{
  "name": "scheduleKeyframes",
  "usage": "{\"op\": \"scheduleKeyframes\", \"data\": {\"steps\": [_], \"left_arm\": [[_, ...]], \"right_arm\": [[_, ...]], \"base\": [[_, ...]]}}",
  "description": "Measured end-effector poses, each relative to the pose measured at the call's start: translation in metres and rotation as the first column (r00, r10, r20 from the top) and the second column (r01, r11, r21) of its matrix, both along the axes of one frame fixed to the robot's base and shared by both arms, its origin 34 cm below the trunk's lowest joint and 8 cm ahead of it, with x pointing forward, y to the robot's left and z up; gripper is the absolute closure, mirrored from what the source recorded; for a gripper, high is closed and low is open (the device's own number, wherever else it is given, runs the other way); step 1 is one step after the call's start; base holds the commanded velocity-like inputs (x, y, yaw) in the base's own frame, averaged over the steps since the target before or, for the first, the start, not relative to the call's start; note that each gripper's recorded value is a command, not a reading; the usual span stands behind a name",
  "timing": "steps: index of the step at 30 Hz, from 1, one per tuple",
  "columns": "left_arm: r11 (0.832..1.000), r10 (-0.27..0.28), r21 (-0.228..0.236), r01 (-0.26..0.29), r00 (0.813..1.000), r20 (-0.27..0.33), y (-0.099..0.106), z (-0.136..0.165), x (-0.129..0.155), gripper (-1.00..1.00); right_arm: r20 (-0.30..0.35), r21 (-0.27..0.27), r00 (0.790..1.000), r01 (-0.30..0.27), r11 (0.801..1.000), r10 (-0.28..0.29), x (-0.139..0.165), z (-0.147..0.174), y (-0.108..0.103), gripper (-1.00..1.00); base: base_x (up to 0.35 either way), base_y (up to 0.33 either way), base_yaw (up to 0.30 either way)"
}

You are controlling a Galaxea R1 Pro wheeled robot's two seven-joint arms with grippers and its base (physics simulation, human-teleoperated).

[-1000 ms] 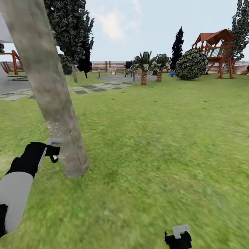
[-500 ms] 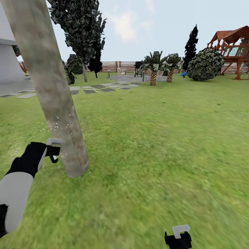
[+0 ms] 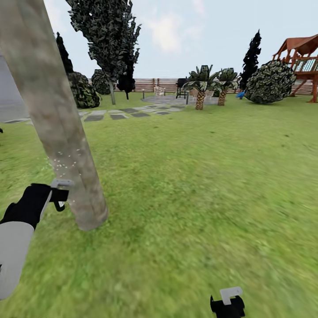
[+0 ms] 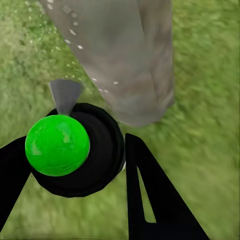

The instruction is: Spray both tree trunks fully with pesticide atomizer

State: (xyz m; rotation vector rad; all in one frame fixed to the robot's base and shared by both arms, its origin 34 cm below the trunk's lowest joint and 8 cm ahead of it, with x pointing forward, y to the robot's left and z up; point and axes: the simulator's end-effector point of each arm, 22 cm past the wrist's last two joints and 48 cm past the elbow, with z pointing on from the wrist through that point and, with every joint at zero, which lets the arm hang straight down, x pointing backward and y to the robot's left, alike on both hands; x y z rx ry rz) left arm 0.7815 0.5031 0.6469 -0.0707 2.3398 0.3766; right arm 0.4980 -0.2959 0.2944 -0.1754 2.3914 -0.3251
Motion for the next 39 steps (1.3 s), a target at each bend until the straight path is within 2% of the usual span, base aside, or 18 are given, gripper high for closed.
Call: {"op": "scheduleKeyframes", "data": {"steps": [5, 10, 19, 23, 34, 39], "left_arm": [[1.000, 0.006, -0.001, -0.006, 1.000, -0.008, 0.003, -0.005, -0.003, 1.00], [1.000, 0.015, 0.008, -0.014, 0.998, -0.060, 0.006, -0.036, -0.024, 1.00], [1.000, -0.001, -0.007, 0.001, 0.997, -0.075, -0.008, -0.050, -0.026, 1.00], [1.000, -0.005, -0.001, 0.005, 0.994, -0.105, -0.008, -0.068, -0.039, 1.00], [1.000, 0.000, 0.005, 0.000, 0.993, -0.120, -0.005, -0.075, -0.046, 1.00], [1.000, 0.005, 0.004, -0.004, 0.983, -0.182, -0.001, -0.111, -0.074, 1.00]], "right_arm": [[0.000, 0.000, 1.000, -0.001, 1.000, 0.001, 0.000, 0.000, 0.000, -1.00], [-0.001, 0.000, 1.000, 0.000, 1.000, 0.000, 0.000, 0.000, 0.000, -1.00], [0.000, 0.001, 1.000, 0.000, 1.000, 0.000, 0.000, 0.000, 0.000, -1.00], [0.000, 0.000, 1.000, 0.000, 1.000, 0.000, 0.000, 0.000, 0.000, -1.00], [0.001, 0.000, 1.000, 0.000, 1.000, 0.000, 0.000, 0.000, 0.000, -1.00], [0.001, 0.001, 1.000, 0.002, 1.000, -0.002, 0.000, 0.000, 0.000, -1.00]], "base": [[-0.021, -0.263, 0.270], [-0.039, -0.058, 0.175], [0.002, -0.001, 0.004], [0.266, -0.014, 0.000], [0.233, -0.165, 0.000], [0.027, -0.018, 0.034]]}}
